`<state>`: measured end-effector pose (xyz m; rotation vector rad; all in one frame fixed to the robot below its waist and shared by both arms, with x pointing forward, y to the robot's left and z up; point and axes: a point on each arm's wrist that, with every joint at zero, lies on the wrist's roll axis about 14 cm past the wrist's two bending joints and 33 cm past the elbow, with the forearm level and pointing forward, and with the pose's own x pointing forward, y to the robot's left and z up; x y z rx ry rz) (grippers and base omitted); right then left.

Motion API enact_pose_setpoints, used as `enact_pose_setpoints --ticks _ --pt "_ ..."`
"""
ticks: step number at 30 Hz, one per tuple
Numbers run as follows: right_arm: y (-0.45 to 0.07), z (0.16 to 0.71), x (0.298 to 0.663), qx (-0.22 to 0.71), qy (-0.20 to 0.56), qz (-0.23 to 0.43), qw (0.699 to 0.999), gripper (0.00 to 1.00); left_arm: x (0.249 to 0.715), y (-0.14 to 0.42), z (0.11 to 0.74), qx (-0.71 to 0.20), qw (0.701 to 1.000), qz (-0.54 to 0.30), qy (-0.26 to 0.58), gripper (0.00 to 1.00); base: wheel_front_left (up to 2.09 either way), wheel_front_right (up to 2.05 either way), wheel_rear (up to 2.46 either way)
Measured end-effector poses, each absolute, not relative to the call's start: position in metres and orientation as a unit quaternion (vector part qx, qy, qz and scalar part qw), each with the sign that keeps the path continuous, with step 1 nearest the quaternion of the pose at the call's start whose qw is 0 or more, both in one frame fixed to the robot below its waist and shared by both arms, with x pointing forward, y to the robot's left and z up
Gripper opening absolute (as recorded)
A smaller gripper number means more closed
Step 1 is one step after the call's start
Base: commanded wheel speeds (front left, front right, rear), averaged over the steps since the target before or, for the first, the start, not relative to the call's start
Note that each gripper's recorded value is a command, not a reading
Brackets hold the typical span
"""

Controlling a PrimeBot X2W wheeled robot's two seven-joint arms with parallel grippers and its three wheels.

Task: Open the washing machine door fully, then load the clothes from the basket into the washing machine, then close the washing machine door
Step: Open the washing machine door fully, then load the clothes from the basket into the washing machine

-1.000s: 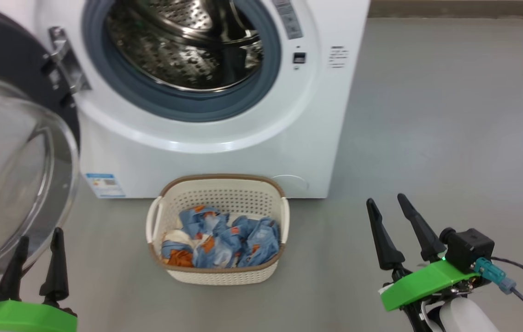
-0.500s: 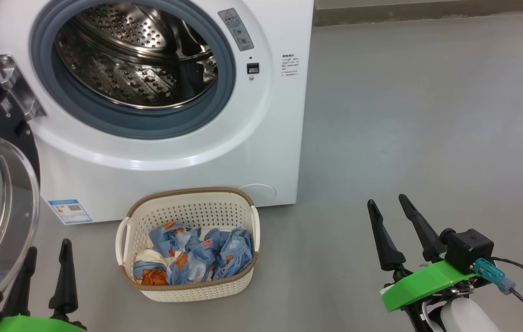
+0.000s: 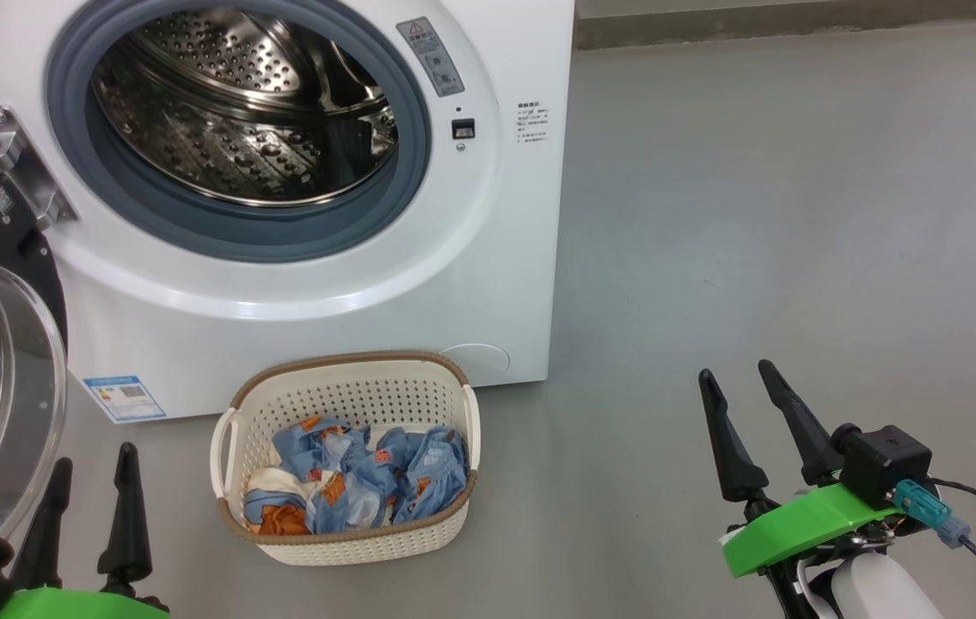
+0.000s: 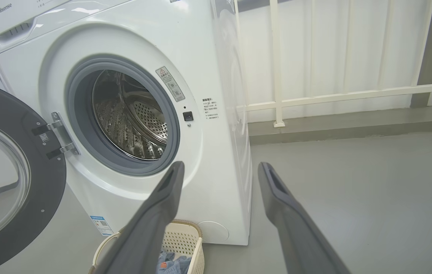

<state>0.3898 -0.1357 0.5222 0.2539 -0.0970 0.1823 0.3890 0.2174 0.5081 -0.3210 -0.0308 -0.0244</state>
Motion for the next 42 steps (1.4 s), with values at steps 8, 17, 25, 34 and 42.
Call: enact_pose_setpoints --ticks 8,17,25,34,42 --pt "-0.1357 0.5209 0.3906 0.124 -0.046 0.091 0.987 1.00 0.3883 0.2175 0.5082 -0.161 0.987 -0.012 -0.017 1.00 0.00 0.00 0.00" --pt "-0.1345 0.5196 0.3917 0.122 -0.044 0.092 0.987 1.00 0.3869 0.2196 0.5082 -0.152 0.988 -0.012 -0.019 1.00 0.00 0.00 0.00" --pt "-0.1336 0.5193 0.3919 0.121 -0.044 0.093 0.987 1.00 0.3864 0.2203 0.5080 -0.153 0.988 -0.013 -0.019 1.00 0.00 0.00 0.00" --pt "-0.1335 0.5197 0.3918 0.121 -0.044 0.093 0.987 1.00 0.3863 0.2202 0.5085 -0.152 0.988 -0.014 -0.021 1.00 0.00 0.00 0.00" --pt "-0.1325 0.5194 0.3920 0.121 -0.044 0.095 0.987 1.00 0.3858 0.2211 0.5068 -0.151 0.988 -0.013 -0.019 1.00 0.50 -0.50 0.00"
